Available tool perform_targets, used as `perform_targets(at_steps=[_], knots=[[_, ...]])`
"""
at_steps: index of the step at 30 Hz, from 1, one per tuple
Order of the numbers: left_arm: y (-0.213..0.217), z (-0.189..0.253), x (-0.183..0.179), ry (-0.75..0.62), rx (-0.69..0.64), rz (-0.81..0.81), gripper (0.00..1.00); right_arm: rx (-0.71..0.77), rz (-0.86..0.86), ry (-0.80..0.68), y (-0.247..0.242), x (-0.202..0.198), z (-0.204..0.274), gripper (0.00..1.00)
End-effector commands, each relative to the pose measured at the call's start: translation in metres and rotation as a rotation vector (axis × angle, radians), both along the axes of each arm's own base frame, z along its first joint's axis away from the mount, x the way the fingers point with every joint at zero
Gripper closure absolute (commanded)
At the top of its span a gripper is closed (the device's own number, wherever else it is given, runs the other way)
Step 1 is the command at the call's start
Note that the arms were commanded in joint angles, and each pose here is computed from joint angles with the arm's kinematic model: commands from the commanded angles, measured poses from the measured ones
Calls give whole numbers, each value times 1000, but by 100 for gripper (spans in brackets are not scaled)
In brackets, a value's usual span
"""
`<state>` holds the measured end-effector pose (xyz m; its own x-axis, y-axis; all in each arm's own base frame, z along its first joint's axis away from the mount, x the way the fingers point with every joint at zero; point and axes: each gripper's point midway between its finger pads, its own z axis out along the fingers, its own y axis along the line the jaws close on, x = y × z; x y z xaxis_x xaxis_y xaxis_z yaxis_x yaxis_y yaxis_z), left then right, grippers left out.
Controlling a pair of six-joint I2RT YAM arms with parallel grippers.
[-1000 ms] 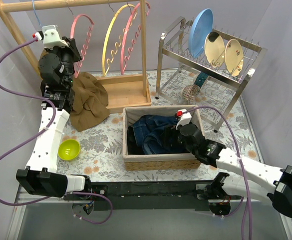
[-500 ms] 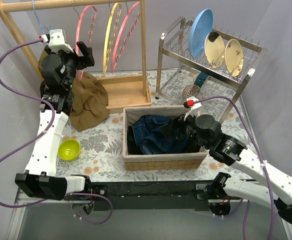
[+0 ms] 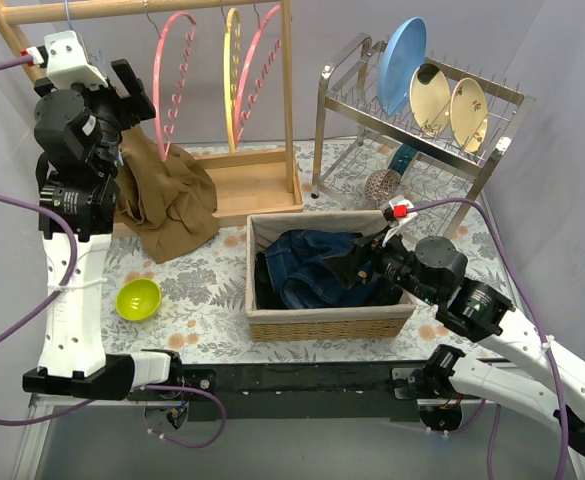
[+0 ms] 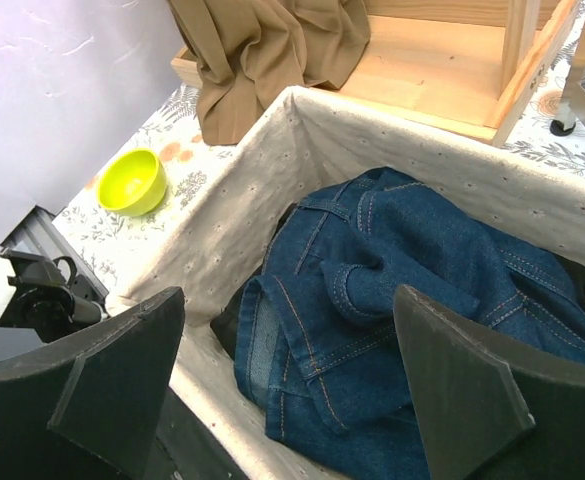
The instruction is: Remove the skirt from the hanger
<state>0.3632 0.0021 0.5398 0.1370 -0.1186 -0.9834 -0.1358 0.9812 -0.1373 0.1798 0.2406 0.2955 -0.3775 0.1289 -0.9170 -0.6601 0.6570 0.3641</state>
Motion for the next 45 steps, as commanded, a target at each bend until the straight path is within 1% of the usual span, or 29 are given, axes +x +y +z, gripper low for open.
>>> perform_targets(at_steps=[1, 2, 4, 5, 7, 9, 10, 12, 13, 16, 17, 20, 25, 28, 30, 34, 35, 37, 40, 45], knots=[[34, -12, 3, 94, 13, 167, 21, 40, 25, -33, 2, -3, 9, 8], [38, -22, 15, 130, 12, 182, 22, 41, 27, -38, 3, -3, 10, 8], [51, -25, 17, 155, -3, 217, 26, 40, 29, -42, 3, -3, 10, 8], [52, -34, 27, 184, -7, 208, 28, 39, 33, -45, 3, -4, 11, 8], [70, -42, 28, 205, -37, 244, 33, 39, 35, -53, 2, -4, 13, 8], [80, -52, 34, 225, -48, 264, 35, 43, 36, -60, 1, -5, 15, 8], [81, -57, 37, 233, -55, 255, 37, 46, 34, -66, -1, -6, 17, 9], [86, -71, 44, 264, -67, 251, 44, 52, 33, -75, -2, -7, 20, 9], [89, -75, 46, 273, -74, 262, 52, 56, 32, -80, -3, -7, 21, 9], [97, -88, 52, 299, -76, 274, 53, 70, 32, -100, -6, -8, 27, 9], [101, -90, 53, 302, -85, 280, 50, 73, 32, -102, -6, -9, 28, 9], [99, -99, 59, 314, -99, 244, 51, 69, 27, -112, -7, -8, 28, 9], [96, -113, 64, 340, -111, 221, 56, 65, 27, -112, -6, -7, 26, 9], [92, -116, 66, 335, -112, 194, 63, 67, 28, -114, -7, -8, 27, 9], [87, -110, 66, 308, -101, 165, 70, 73, 28, -119, -7, -8, 29, 9], [89, -95, 63, 272, -82, 171, 92, 78, 27, -127, -9, -9, 34, 9], [90, -85, 62, 249, -79, 175, 100, 80, 27, -127, -9, -9, 35, 9], [91, -77, 61, 235, -78, 184, 100, 86, 31, -130, -8, -9, 37, 9], [90, -52, 58, 184, -71, 181, 100, 90, 43, -125, -6, -11, 38, 9], [87, -24, 56, 101, -27, 154, 100, 102, 47, -124, -5, -11, 42, 10]])
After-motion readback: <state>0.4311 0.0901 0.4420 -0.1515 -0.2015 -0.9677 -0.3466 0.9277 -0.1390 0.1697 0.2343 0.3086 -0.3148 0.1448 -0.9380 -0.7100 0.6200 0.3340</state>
